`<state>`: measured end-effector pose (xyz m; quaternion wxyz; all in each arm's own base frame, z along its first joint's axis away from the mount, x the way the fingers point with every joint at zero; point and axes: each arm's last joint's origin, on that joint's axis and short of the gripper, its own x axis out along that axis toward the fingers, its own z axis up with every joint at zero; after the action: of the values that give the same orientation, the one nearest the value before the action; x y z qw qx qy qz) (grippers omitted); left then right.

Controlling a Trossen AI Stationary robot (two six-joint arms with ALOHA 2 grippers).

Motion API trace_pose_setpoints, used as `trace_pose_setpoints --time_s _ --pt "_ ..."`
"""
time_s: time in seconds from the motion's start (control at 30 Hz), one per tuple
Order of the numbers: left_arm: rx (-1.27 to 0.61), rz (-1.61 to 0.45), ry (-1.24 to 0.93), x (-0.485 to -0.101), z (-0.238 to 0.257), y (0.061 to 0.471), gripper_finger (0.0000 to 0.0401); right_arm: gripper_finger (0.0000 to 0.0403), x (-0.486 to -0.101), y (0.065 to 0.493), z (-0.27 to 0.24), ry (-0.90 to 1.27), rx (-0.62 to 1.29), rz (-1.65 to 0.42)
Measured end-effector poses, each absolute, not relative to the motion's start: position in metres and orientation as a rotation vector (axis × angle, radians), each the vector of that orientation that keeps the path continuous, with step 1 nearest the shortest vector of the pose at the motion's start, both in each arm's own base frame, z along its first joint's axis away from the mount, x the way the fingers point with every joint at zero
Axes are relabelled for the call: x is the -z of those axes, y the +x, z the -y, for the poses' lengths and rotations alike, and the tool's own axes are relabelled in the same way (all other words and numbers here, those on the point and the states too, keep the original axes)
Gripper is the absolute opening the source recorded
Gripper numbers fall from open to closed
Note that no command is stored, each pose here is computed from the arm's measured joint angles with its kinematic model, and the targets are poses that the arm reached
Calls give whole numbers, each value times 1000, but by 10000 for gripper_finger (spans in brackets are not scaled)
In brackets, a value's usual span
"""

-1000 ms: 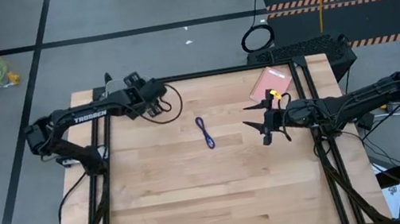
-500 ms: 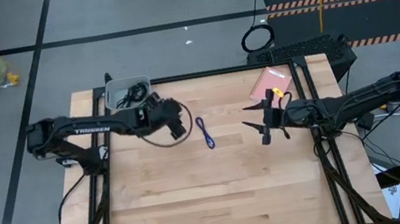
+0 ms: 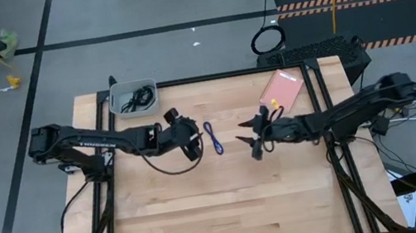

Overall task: Pick and place USB-C Cables
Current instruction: Put the blue charger cable into the white bin

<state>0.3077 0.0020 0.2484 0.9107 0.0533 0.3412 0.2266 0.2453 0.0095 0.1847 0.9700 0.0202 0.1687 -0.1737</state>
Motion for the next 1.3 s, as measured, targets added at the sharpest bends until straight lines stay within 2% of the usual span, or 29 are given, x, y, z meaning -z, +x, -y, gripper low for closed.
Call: trace_pose_setpoints --time_s 0.27,0.5,0.67,1.0,1.13,1.3 --pt "-423 -696 110 -248 15 307 227 208 -167 295 -6 102 325 -393" --pt "-403 -767 115 -243 26 301 227 210 -143 330 6 130 369 -464" --pt "-420 -810 87 -239 28 296 227 230 -123 347 13 118 366 -516" --pt "-424 -801 76 -240 28 297 227 287 -92 359 25 149 432 -586" --pt "-423 -792 73 -240 28 297 227 284 -91 358 28 109 445 -605" --pt "-419 -789 79 -241 28 298 227 258 -90 357 29 69 431 -629"
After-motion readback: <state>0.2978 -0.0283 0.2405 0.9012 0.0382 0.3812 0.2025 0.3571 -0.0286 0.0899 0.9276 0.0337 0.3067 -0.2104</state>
